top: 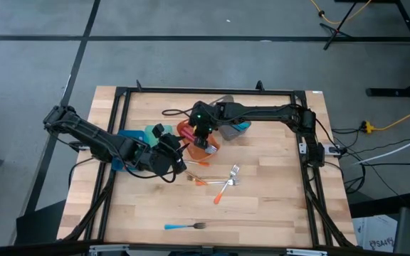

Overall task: Sort silverware by color (type)
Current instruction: Put the blue fork into the black bin

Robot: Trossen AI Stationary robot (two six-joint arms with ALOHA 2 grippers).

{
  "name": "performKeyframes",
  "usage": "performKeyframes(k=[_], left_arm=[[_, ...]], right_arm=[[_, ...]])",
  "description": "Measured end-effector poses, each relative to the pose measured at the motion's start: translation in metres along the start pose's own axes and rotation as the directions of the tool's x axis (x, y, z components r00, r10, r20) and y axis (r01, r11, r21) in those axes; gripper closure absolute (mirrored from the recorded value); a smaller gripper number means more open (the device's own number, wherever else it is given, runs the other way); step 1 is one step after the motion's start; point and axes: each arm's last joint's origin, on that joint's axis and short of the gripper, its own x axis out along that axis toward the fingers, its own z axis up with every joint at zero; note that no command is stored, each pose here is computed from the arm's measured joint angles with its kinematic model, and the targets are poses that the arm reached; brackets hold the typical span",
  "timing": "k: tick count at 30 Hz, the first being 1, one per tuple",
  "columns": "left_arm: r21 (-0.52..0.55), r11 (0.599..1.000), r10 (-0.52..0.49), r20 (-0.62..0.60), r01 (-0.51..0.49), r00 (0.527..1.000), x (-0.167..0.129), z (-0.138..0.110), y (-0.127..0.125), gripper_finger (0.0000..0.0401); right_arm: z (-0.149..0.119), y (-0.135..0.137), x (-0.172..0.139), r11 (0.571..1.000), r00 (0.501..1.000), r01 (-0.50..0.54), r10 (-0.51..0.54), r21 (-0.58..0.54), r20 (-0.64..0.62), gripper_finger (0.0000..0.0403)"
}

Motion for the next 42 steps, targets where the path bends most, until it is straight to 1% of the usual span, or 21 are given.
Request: performKeyframes(k=[3,7,10,13,17,22,25,30,34,36,39,42], left_arm=[[-0.009,1.000,-0.005,-0.003,0.005,1.000,0.000,0.000,0.000,0.0280],[-0.028,0.998,-0.062,-0.032,0.061,0.998,0.000,-0.001,-0.002,0.0280],[-0.030,0.993,-0.111,-0.057,0.110,0.992,0.000,-0.002,-0.003,0.0280],[-0.032,0.989,-0.148,-0.075,0.146,0.986,0.000,-0.002,-0.004,0.0280],[-0.035,0.982,-0.186,-0.095,0.184,0.978,-0.001,-0.003,-0.006,0.0280],[-0.038,0.980,-0.197,-0.095,0.194,0.976,-0.001,-0.003,-0.006,0.0280],[-0.043,0.978,-0.210,-0.096,0.206,0.973,-0.001,-0.002,-0.007,0.0280],[-0.044,0.977,-0.211,-0.096,0.207,0.973,-0.001,-0.002,-0.007,0.0280],[-0.049,0.977,-0.212,-0.094,0.208,0.973,-0.001,-0.002,-0.007,0.0280],[-0.077,0.976,-0.212,-0.093,0.205,0.973,-0.001,-0.002,-0.007,0.0280],[-0.114,0.973,-0.212,-0.094,0.201,0.973,-0.001,-0.002,-0.007,0.0280],[-0.122,0.967,-0.238,-0.107,0.225,0.965,-0.001,-0.002,-0.008,0.0280]], right_arm=[[-0.003,0.000,-0.003,1.000,1.000,0.000,-0.001,-0.014,-0.030,0.0315],[-0.006,0.001,-0.020,0.998,0.996,0.021,-0.026,-0.058,-0.089,0.0315],[-0.006,0.003,-0.041,0.994,0.993,0.064,-0.072,-0.086,-0.093,0.0315],[-0.003,0.005,-0.068,0.987,0.989,0.122,-0.131,-0.108,-0.072,0.0315],[-0.003,0.008,-0.105,0.977,0.983,0.174,-0.179,-0.123,-0.039,0.0315],[-0.005,0.011,-0.148,0.961,0.968,0.250,-0.250,-0.123,0.011,0.0315],[-0.010,0.012,-0.171,0.948,0.955,0.295,-0.295,-0.120,0.017,0.0315],[-0.020,0.016,-0.203,0.944,0.948,0.320,-0.319,-0.082,0.023,0.0315],[-0.027,0.018,-0.219,0.946,0.948,0.319,-0.319,-0.059,0.017,0.0315],[-0.033,0.018,-0.223,0.947,0.948,0.319,-0.319,-0.045,0.017,0.0315],[-0.045,0.018,-0.225,0.947,0.948,0.319,-0.319,-0.034,0.002,0.0315],[-0.058,0.018,-0.223,0.948,0.948,0.319,-0.319,-0.014,-0.012,0.0315]])
